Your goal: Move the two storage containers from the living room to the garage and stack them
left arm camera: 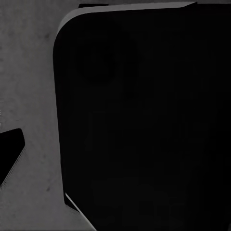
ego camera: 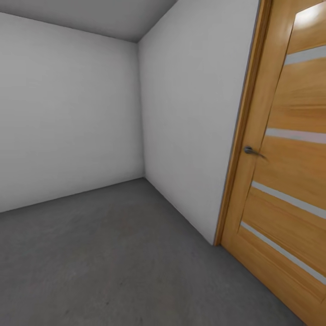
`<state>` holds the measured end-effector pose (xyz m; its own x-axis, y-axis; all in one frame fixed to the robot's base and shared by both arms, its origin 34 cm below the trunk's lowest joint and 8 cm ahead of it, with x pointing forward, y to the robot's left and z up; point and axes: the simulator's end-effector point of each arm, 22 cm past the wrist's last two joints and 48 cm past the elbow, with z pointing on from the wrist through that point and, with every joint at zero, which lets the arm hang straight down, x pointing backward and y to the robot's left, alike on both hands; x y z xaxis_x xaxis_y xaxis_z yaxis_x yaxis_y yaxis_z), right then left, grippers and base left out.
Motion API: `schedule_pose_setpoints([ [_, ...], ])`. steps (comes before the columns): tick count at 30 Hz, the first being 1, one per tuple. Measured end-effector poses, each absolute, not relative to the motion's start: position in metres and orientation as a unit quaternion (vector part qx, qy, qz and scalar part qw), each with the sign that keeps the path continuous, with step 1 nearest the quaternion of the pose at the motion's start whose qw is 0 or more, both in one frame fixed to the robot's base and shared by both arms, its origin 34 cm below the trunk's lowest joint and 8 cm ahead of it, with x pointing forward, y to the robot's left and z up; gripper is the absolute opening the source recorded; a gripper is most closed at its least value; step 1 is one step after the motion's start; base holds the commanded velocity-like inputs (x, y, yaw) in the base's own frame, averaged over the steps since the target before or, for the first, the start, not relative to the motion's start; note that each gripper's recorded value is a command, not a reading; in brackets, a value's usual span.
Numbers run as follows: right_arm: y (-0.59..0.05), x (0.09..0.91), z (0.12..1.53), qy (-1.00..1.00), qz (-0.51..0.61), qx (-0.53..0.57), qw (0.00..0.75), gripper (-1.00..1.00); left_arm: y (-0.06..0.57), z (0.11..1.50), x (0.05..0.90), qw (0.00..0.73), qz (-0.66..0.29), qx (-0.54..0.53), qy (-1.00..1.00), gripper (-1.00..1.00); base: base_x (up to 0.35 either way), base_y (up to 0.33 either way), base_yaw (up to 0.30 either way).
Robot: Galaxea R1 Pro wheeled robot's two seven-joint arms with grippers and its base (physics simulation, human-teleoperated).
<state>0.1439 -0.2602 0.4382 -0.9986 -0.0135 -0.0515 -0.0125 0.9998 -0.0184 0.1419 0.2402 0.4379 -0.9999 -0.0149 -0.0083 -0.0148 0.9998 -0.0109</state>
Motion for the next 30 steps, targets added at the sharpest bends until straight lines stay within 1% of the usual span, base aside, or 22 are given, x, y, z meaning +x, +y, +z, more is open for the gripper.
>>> schedule_pose_setpoints([
  [7,-0.2603,0.1439,0.4382,1.0,-0.009,-0.006,0.026,1.0,0.2403,0.4379,0.1417,0.004,-0.005,-0.007,1.0,1.0,0.336,0.0,-0.015],
  [11,-0.2603,0.144,0.4381,1.0,-0.009,-0.006,0.026,1.0,0.2402,0.4378,0.1419,0.004,-0.005,-0.007,1.0,1.0,0.259,0.0,-0.206],
  [30,-0.2603,0.1439,0.4381,1.0,-0.009,-0.005,0.026,1.0,0.2404,0.4377,0.142,0.004,-0.005,-0.007,1.0,1.0,0.02,0.0,-0.273],
])
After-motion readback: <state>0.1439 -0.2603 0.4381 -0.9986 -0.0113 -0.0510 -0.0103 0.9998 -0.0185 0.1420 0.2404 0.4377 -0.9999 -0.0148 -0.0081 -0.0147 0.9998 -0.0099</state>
